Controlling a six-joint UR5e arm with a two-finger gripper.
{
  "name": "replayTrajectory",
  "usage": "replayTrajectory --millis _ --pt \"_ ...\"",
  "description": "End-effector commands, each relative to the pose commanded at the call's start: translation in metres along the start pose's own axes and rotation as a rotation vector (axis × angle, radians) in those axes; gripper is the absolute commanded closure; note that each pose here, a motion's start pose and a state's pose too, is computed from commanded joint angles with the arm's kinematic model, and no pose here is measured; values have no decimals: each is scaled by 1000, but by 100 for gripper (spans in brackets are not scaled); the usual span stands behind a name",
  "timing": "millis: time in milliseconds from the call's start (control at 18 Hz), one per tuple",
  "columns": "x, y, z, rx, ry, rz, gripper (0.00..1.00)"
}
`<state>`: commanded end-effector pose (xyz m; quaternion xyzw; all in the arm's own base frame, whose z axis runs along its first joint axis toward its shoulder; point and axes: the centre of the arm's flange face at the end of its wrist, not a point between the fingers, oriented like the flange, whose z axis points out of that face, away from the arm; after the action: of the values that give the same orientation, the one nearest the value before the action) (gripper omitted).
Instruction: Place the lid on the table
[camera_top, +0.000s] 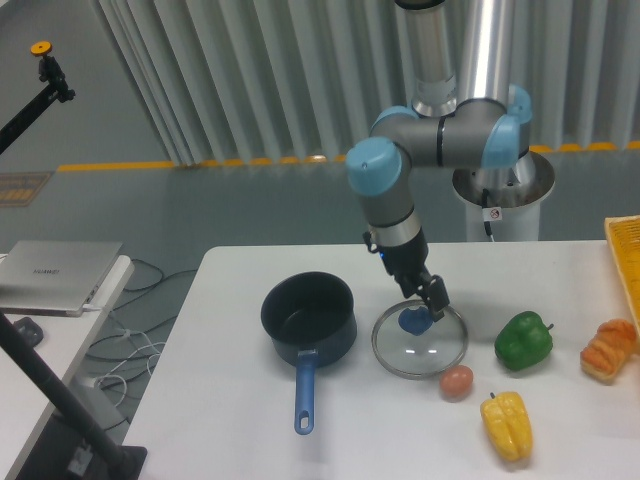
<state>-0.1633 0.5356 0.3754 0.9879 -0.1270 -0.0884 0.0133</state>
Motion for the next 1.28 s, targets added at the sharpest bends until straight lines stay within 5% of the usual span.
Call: replayTrajectory --millis 556,1278 --pt "-64 72 -50 19 47 31 1" --pt "-150 177 -54 -5 120 184 1"
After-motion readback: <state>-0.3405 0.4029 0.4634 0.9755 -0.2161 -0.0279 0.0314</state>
